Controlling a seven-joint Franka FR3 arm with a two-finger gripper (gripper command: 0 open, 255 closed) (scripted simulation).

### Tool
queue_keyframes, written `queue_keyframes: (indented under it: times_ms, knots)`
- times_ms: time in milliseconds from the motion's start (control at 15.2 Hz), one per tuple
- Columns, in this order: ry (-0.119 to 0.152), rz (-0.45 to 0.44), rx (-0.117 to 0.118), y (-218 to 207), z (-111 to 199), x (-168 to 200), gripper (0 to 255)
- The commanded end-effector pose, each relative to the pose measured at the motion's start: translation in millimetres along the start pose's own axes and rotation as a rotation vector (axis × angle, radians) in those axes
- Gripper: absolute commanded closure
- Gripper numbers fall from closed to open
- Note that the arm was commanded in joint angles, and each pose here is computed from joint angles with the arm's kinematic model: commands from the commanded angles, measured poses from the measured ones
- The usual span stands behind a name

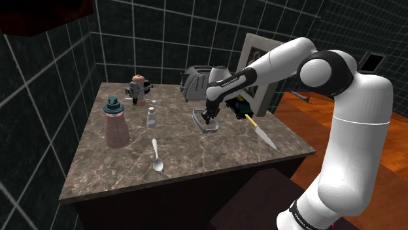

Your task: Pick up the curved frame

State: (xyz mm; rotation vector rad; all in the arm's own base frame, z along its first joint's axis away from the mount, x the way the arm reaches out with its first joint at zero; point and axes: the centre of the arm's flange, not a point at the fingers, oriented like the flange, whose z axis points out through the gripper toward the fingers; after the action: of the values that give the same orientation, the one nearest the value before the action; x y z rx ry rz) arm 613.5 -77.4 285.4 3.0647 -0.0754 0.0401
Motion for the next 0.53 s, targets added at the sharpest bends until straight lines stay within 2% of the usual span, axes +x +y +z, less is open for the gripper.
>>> queue_keyframes:
  times_ms: [0,462]
  knots:
    - [-0.002,0.001,0.0,1,-4,0,255]
    - [-0.002,0.001,0.0,3,-41,1,255]
